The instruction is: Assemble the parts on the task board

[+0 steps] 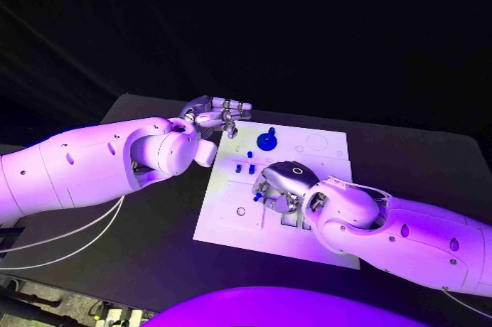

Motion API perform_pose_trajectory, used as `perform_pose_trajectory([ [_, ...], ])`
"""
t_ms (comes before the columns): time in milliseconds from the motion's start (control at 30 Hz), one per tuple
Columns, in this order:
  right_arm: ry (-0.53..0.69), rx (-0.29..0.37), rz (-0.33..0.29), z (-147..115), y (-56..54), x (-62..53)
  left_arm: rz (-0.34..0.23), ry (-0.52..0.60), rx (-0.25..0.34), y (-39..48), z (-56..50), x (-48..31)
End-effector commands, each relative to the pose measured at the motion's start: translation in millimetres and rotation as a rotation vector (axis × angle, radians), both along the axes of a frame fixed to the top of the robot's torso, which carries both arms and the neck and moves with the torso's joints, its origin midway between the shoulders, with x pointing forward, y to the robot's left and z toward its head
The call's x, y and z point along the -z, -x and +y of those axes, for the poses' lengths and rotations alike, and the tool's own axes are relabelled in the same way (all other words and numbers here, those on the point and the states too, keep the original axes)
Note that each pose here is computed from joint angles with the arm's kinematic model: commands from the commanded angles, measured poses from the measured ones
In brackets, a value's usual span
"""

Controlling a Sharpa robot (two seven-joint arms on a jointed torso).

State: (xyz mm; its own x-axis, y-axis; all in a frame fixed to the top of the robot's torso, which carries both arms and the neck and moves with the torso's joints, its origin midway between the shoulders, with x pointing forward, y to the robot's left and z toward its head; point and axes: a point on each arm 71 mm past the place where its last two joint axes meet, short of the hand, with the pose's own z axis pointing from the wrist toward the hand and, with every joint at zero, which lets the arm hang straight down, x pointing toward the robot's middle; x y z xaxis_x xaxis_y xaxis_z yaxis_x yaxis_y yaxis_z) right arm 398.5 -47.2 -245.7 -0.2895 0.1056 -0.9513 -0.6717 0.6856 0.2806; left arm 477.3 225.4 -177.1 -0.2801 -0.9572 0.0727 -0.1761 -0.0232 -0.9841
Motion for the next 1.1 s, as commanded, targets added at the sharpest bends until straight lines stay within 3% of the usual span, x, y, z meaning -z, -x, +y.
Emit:
perform_pose_trajectory([
  [33, 0.030, -0.007, -0.002, 1, 0.0, 3.4, 0.001, 0.012, 0.020, 0.4, -2.8, -1.1],
  [700, 0.058, -0.024, 0.018, 7, 0.9, 7.3, 0.004, 0.011, 0.021, 0.1, -2.6, -0.7],
  [1100, -0.023, 0.033, -0.048, -9, -1.0, -3.2, 0.008, 0.007, 0.013, -0.6, -0.8, -0.2],
])
